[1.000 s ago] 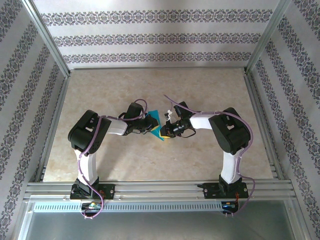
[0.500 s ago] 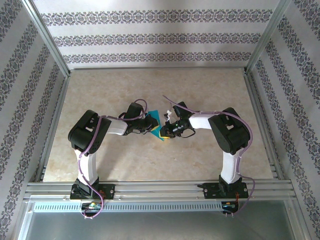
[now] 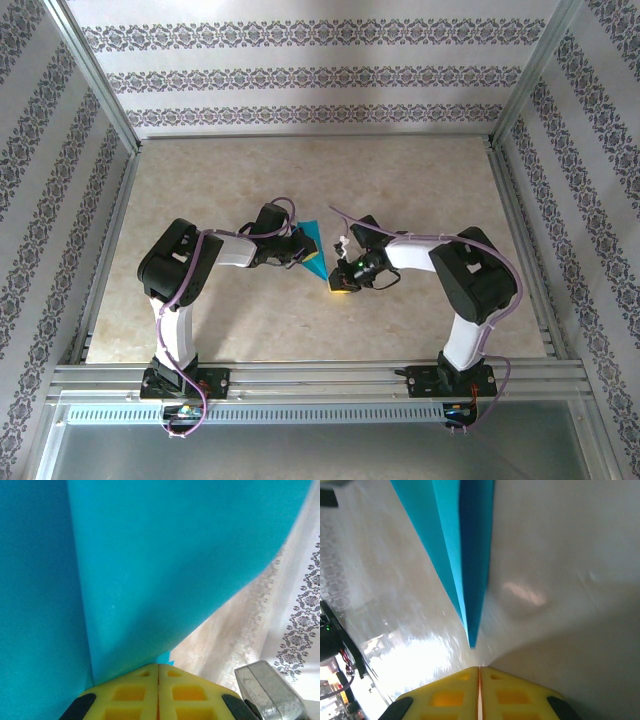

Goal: Fold a paper plane with a square sheet of paper (pick it up from the middle)
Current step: Fourth fold the wing at the center of the table.

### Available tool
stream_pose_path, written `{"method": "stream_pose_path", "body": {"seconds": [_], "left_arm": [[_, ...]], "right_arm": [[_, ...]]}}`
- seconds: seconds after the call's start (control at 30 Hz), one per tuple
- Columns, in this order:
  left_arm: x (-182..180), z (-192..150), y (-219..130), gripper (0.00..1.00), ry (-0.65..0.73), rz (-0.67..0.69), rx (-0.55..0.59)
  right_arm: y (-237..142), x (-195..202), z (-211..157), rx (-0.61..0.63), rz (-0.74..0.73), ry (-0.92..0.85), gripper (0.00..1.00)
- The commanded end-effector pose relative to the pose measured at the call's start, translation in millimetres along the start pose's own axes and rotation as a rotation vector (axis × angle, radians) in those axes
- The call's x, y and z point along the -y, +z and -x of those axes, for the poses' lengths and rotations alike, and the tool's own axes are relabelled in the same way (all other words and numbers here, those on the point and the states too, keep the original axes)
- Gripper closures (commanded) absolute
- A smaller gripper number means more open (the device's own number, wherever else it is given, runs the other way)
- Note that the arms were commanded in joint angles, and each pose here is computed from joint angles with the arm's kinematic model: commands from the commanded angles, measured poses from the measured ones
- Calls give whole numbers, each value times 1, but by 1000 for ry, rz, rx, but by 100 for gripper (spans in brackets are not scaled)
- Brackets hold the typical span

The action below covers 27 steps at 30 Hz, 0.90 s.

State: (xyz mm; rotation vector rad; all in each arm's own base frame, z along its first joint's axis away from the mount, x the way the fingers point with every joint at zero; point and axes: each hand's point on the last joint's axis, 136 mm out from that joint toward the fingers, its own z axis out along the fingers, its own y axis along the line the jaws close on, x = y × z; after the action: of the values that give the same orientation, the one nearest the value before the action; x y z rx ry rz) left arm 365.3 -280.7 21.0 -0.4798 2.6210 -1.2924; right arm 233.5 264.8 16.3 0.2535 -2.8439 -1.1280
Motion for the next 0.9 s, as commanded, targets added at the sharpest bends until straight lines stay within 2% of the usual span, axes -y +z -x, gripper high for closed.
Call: {"method": "stream_pose_path", "body": {"seconds": [0.0, 0.13, 0.4, 0.7, 0.87], "left_arm": [[-49, -8, 5, 92, -72, 149, -28], [-48, -8, 5, 92, -69, 144, -30], [-47, -9, 5, 92, -80, 139, -32], [-45, -9, 5, 92, -88, 129, -31], [-26, -5, 1, 91, -53, 77, -25]], "right_arm": [[-18, -13, -1, 32, -24, -56, 87], [-28, -34, 24, 108, -17, -118, 87], [-13, -36, 58, 134, -60, -127, 90], [11, -7, 54, 87, -138, -75, 93], [16, 15, 39, 40, -195, -37, 93]]}}
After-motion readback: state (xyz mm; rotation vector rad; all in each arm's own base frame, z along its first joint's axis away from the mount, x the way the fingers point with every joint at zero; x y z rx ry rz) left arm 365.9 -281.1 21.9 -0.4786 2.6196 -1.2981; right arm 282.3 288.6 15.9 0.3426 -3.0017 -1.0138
